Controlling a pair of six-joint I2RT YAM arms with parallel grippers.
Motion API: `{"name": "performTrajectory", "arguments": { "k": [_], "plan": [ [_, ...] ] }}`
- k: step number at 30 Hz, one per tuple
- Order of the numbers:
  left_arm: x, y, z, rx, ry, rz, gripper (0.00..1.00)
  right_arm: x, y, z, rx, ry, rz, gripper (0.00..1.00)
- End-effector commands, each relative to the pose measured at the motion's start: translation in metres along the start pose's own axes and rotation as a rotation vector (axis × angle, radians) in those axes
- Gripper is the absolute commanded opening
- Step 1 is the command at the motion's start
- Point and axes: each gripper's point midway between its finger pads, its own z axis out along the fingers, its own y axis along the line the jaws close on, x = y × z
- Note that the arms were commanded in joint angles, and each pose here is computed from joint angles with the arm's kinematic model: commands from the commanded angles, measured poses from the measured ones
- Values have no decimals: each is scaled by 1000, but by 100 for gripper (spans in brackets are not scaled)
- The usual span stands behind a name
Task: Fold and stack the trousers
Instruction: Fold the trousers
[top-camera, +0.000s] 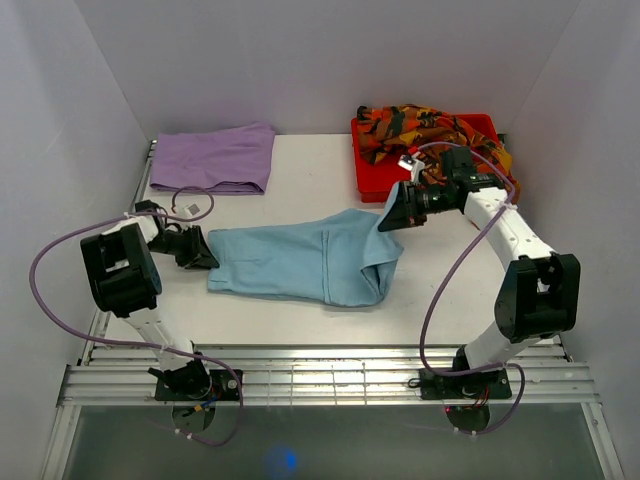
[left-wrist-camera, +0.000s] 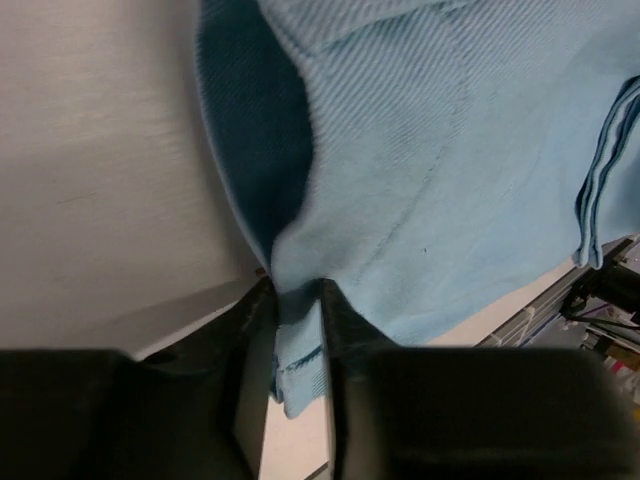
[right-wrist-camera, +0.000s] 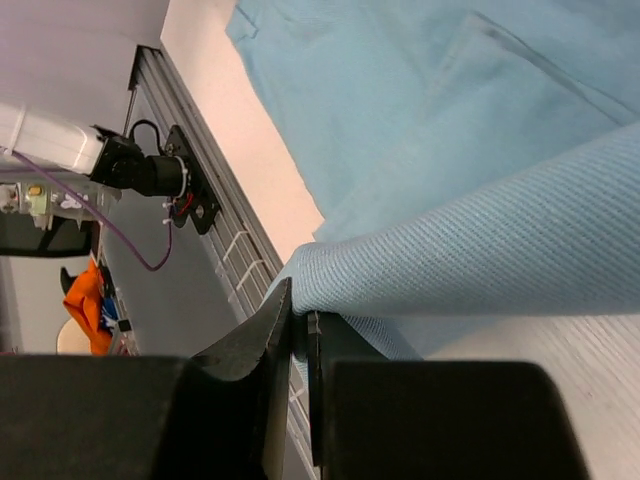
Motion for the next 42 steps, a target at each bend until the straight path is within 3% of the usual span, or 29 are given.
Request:
{"name": "performTrajectory", "arguments": {
  "k": [1,3,4,7,20,42],
  "plan": [
    [-14,-10,2,26,-45,33,30,-41,46,15,-87,-67,-126,8],
    [-11,-12,5,33,-37,17,22,-44,56,33,-109,-49,-145,8],
    [-9,-13,5,37,-34,12,11,-46,58,39,-109,-46,-155,8],
    [-6,-17,9,44,-24,1,0,-51,73,66,-135,-30,-186,8],
    [11,-32,16,78,0,-55,0,-44,131,182,-250,94,-249,8],
    [37,-46,23,111,32,-102,0,1,158,272,-255,196,-306,8]
  ]
}}
